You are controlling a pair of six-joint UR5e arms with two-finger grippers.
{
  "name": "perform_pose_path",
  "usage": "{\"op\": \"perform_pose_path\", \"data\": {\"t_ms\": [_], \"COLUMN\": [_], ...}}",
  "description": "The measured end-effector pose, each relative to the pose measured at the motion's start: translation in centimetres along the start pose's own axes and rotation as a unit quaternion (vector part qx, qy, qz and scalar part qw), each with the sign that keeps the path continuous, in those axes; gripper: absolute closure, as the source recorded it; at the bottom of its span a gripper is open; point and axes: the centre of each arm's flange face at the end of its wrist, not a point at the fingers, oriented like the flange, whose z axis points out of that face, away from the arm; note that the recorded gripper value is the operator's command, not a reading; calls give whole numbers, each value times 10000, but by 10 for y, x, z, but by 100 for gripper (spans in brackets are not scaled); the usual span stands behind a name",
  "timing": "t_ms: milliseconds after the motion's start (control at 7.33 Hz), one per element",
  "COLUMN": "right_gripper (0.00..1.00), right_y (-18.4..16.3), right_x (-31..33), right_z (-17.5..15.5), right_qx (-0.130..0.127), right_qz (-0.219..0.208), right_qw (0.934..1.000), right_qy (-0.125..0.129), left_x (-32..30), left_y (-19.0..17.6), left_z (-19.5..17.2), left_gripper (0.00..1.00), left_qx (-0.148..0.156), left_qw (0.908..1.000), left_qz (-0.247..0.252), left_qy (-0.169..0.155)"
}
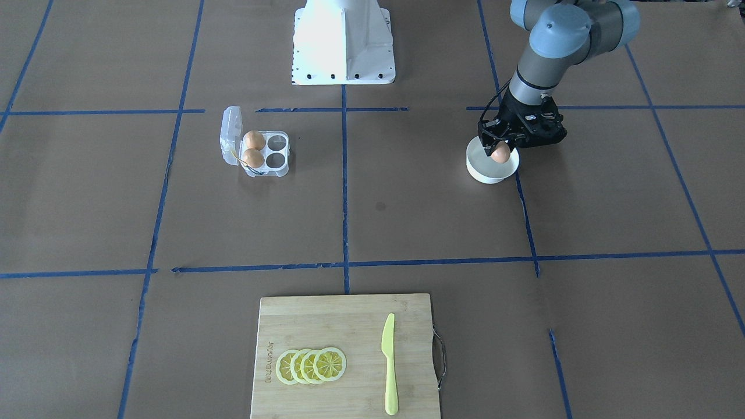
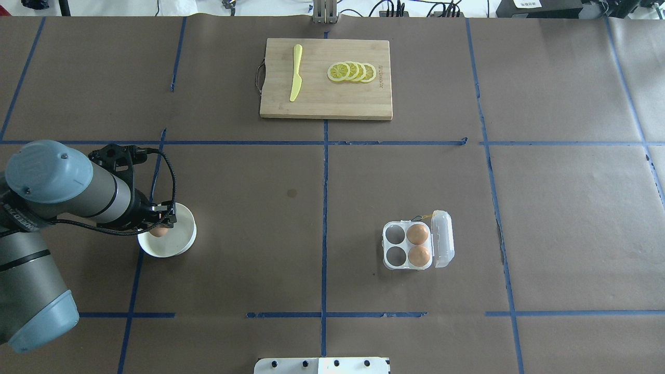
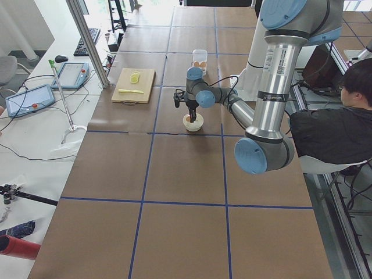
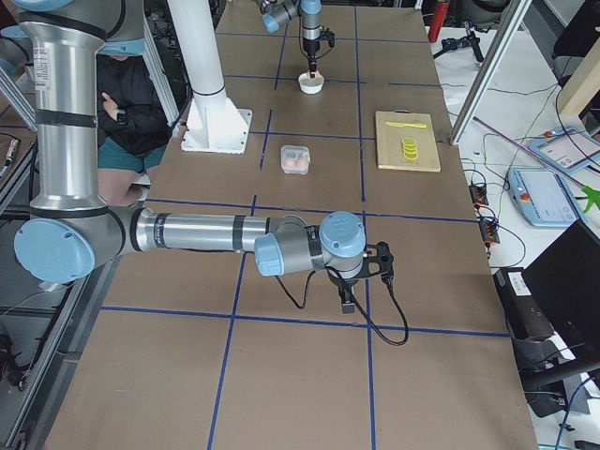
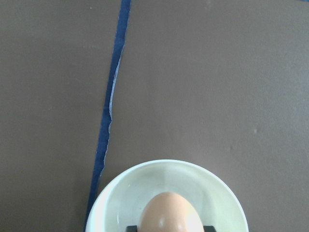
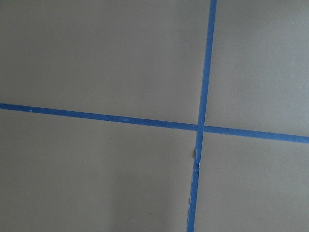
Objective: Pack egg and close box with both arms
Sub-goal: 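Lift the brown egg out of the bowl with the left gripper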
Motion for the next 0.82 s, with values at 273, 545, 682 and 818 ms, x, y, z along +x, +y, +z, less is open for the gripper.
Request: {"op": "perform_pose_path", "data": {"t_ms": [273,545,682,818], "right_gripper": [0,0,0,0], "right_y": [-2,-3,-3,-2], "right_x": [-8,-11,-12,-11], "right_z": [-6,-8,-8,-7], "right_qx": [56,72,64,47], "right_qz": [-66,-88,-82,-65], "right_qw": [10000,9999,9999,9999], "right_qy": [-46,-85,-114,-141], "left_x": [17,81,120,148], "left_y": [4,-2,-7,-9], "left_z": [-26,-60,-75,-78], "left_gripper": [100,100,100,100], "left_qx": [86,435,724,917], "left_qw": [9996,9951,9880,9766], "left_qz": [80,315,467,636], "left_qy": [249,832,1280,1841]}}
